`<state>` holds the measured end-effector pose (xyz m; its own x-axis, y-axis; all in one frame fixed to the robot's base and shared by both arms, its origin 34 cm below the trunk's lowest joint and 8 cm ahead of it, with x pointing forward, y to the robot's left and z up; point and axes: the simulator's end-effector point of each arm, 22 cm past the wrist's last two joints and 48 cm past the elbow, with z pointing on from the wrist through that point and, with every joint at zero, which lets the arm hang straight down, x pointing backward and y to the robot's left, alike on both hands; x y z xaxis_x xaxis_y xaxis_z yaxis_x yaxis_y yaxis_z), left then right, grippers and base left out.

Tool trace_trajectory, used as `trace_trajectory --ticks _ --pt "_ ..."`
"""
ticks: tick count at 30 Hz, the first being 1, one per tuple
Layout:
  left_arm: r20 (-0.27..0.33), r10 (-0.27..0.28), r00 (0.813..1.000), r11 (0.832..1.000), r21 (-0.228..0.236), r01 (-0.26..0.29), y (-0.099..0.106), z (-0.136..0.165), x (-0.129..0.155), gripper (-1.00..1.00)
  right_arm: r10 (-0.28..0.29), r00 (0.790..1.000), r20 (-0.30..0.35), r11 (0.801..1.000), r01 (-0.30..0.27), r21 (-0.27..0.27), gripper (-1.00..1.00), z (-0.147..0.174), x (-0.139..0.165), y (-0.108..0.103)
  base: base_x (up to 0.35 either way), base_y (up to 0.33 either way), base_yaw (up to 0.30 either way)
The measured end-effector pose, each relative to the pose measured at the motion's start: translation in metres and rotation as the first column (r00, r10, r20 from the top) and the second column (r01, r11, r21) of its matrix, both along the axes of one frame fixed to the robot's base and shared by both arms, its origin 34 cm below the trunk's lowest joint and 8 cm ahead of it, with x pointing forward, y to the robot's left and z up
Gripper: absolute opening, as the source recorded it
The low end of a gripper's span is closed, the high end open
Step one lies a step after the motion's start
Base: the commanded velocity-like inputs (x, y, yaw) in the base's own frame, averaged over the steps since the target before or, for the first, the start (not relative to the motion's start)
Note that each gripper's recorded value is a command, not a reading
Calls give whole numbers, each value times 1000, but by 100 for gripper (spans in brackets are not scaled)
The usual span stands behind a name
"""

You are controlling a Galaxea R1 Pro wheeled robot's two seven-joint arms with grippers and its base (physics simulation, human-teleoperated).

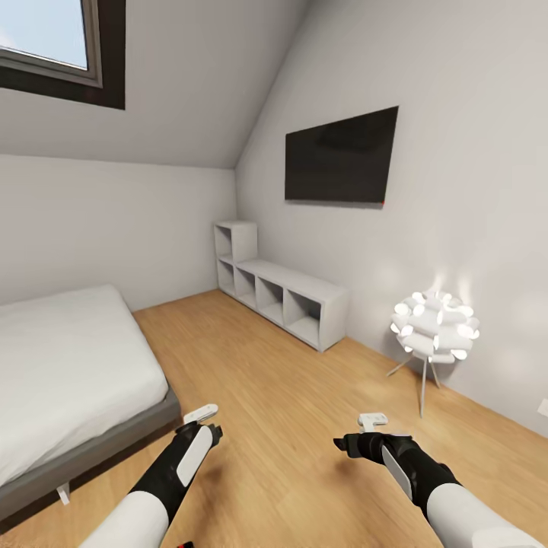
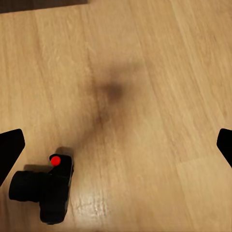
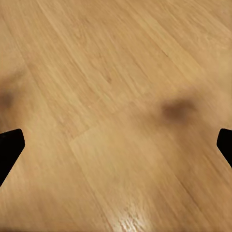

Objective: Attach the digital camera to the camera tripod in the bedroom.

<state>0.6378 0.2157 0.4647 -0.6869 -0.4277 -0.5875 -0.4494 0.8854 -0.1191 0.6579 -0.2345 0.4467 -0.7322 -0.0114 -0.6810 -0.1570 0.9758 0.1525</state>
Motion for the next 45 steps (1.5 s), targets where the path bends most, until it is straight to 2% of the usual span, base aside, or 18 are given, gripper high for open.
trace_trajectory --ticks 24,45 --pt "3 2 1000 1000 3 -2 2 -53 -14 100 3 1000 0 1000 -3 -2 100 -54 -14 1 0 0 0" --pt "-80 1 997 1000 5 0 2 -101 -23 100 1 996 -86 1000 -1 -1 100 -104 -26 0 0 0 0"
